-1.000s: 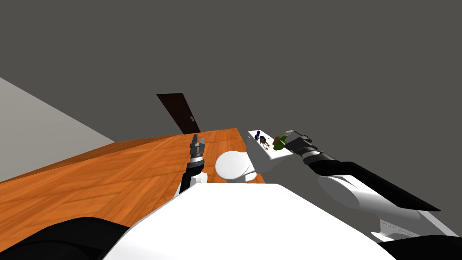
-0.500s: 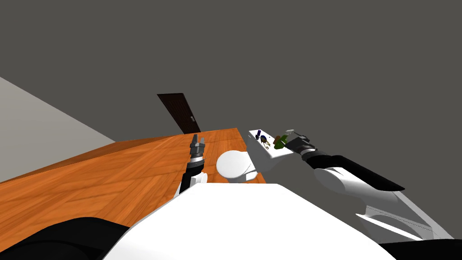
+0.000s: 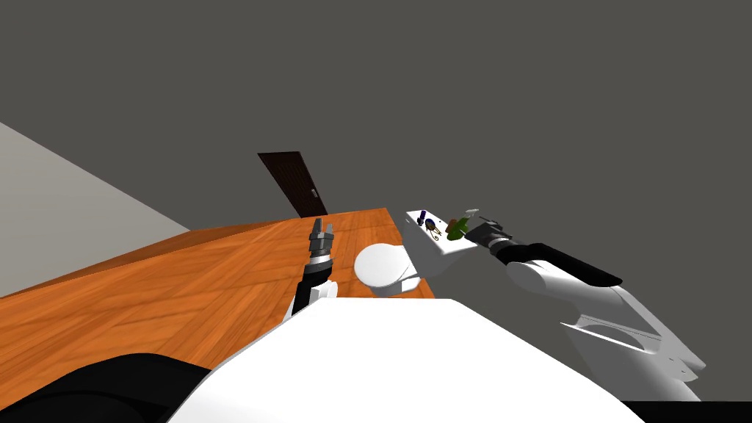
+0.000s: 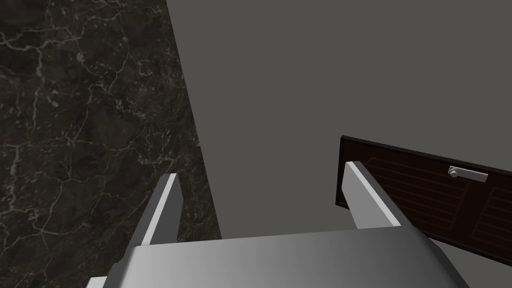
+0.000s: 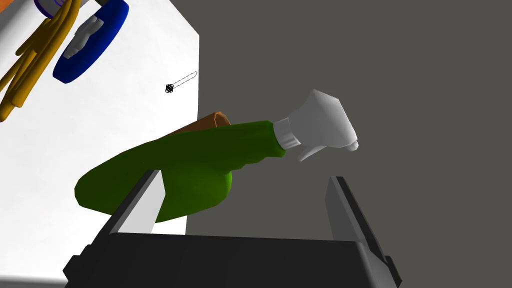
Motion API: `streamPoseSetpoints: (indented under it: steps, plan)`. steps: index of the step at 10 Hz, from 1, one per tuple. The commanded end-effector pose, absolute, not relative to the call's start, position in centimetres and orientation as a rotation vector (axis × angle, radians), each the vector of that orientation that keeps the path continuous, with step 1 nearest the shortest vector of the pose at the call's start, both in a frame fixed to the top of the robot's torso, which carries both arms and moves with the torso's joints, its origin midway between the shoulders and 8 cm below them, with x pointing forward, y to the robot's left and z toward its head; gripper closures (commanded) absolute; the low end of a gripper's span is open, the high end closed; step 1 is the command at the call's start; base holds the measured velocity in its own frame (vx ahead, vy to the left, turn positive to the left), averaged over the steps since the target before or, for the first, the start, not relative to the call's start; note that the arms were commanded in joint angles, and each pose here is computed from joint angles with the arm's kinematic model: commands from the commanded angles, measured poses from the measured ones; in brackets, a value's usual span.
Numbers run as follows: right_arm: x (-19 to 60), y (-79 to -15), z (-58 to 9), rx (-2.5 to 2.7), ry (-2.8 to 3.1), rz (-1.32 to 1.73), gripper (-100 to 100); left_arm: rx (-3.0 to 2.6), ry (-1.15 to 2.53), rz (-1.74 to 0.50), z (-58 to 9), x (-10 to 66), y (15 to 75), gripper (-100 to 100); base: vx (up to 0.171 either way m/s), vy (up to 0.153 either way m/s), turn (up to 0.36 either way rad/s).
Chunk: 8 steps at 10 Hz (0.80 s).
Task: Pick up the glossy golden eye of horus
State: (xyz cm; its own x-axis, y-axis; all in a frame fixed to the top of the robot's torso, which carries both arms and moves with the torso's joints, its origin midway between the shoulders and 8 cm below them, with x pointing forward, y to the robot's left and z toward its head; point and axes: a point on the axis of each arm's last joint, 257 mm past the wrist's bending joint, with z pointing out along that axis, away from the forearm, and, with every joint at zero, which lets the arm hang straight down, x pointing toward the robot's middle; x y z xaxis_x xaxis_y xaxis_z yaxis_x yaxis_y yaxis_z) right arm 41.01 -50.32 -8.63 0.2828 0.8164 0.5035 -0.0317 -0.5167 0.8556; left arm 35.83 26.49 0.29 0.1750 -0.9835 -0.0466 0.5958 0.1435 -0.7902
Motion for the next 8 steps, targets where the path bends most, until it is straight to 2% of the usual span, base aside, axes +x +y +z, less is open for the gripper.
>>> streamPoseSetpoints:
  steps: [1,8]
  plan:
    - [41.4,-51.3,-9.8,1.790,0.701,1.310,-100,-0.724,0.667,-1.269,0.3,35.8,26.5,0,-0.020,0.030,0.001]
    - [44.1,-55.8,-12.4,1.946,0.623,1.212,-100,-0.724,0.667,-1.269,0.3,35.8,26.5,0,-0.018,0.026,0.003]
